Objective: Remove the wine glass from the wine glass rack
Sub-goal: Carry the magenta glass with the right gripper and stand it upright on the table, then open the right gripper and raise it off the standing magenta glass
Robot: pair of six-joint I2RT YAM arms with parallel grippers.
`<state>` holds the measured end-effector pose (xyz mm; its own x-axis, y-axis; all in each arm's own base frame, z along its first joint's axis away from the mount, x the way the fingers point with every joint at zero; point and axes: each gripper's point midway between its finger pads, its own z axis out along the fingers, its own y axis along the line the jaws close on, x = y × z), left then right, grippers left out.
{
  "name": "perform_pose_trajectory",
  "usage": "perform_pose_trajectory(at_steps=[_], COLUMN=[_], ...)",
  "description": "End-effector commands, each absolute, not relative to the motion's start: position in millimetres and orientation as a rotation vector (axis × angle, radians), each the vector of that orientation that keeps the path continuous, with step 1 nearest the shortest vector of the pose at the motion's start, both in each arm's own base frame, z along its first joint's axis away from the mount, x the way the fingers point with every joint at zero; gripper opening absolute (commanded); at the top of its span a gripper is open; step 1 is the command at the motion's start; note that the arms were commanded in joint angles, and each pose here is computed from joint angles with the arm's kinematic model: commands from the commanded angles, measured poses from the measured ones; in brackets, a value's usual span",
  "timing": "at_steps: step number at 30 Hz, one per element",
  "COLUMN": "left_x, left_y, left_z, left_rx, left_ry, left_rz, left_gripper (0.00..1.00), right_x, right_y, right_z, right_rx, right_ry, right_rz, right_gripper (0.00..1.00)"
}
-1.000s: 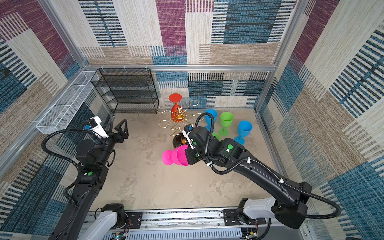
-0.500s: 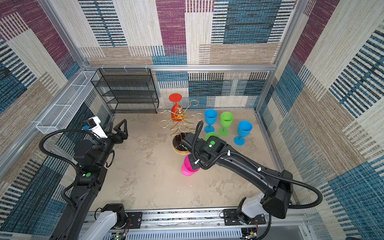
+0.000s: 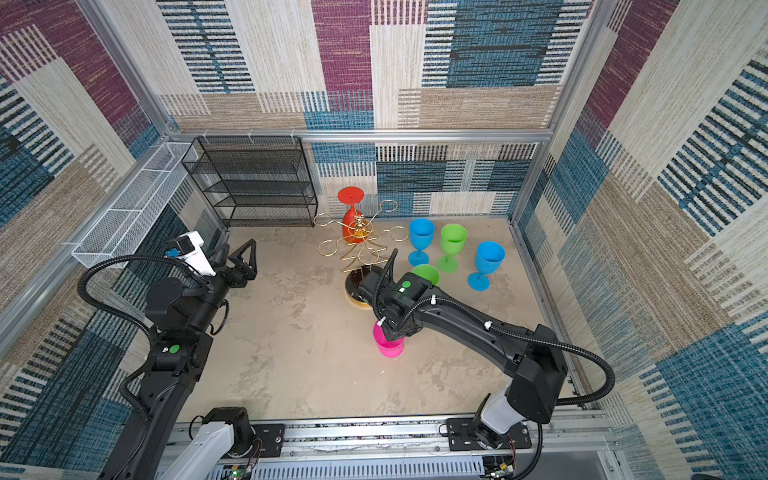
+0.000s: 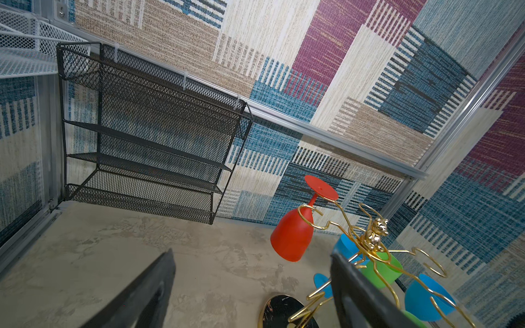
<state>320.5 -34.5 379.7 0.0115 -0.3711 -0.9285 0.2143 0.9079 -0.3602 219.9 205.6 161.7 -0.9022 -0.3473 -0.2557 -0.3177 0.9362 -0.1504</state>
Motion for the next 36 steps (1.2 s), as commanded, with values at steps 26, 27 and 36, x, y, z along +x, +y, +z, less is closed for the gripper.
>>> perform_pose_trajectory(at_steps=[26, 27, 36], left_x=[318.4, 317.3, 311.6], left_y=[-37.1, -37.4, -43.2], left_z=[386.4, 387.4, 389.8], left_rx=[-0.148, -0.148, -0.146], left_ry=[1.469, 1.467, 1.466], left_rz=[-0.513, -0.517, -0.573], left_gripper=[0.87, 0.86, 0.86], right_x=[318.4, 328.1, 439.0], right_y=[213.3, 214.6, 206.7], right_z=[451.3, 454.7, 437.2], right_rx=[-0.324, -0.346, -0.416], right_ry=[1.864, 1.849, 1.861], right_rz=[0.855, 0.888, 0.919], right_gripper=[0.61, 0.61, 0.61])
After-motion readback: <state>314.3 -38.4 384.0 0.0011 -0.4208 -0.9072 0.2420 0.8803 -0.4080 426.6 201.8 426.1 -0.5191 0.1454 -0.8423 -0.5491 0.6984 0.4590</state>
